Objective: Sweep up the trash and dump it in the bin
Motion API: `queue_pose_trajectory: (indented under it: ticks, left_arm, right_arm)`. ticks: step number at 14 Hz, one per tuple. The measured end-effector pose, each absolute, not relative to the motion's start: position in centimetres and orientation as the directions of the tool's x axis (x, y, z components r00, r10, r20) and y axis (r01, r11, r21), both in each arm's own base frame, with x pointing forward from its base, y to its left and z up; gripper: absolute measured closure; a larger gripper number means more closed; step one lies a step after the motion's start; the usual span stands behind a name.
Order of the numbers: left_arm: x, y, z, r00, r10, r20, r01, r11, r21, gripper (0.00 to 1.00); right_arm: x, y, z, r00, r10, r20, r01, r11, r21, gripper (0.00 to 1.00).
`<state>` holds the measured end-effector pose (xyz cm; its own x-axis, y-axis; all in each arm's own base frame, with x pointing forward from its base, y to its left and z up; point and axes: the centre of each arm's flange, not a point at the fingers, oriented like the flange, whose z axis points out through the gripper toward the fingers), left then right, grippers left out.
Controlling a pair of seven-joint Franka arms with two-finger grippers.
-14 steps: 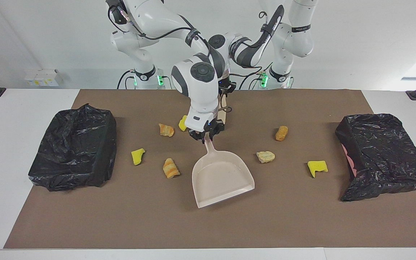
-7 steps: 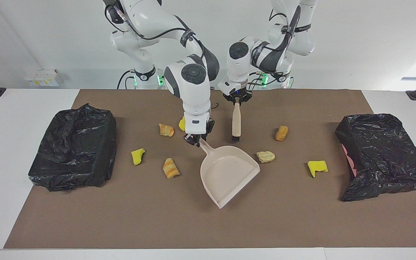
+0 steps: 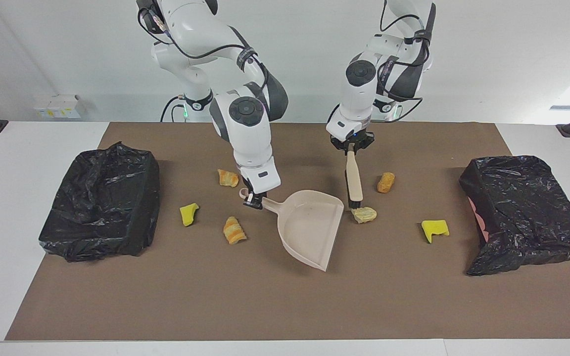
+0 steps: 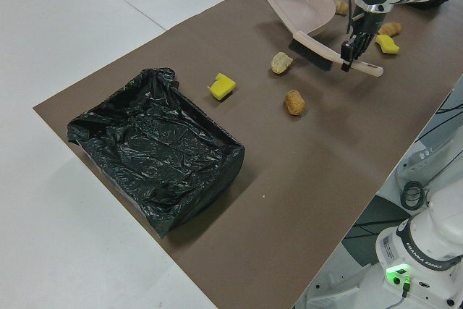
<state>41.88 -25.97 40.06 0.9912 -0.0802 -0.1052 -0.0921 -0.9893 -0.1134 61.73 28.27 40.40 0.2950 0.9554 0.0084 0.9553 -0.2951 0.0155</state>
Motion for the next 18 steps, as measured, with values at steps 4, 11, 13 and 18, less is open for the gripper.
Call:
queue_pose_trajectory:
  ticks: [4,11,13,18]
  left_arm:
    - [46.8,-19.0,40.8,0.996,0.068,-0.049,0.064,-0.994,-0.088,0.74]
    - [52.3,-4.5,40.3,0.999,-0.037,-0.002,-0.037,-0.996,-0.085,0.74]
    - [52.9,-0.2,39.8,0.998,-0.067,-0.005,-0.067,-0.994,-0.083,0.74]
    - [53.6,3.8,35.7,0.994,-0.094,-0.058,-0.098,-0.993,-0.07,0.74]
  right_arm:
    - [62.2,28.7,38.6,0.194,0.98,-0.041,0.981,-0.192,0.029,0.68]
    - [61.1,31.4,37.9,0.101,0.991,-0.084,0.994,-0.097,0.049,0.68]
    - [61.1,31.5,37.9,0.1,0.991,-0.084,0.994,-0.096,0.049,0.68]
    - [61.2,31.3,37.7,0.102,0.991,-0.086,0.994,-0.098,0.049,0.68]
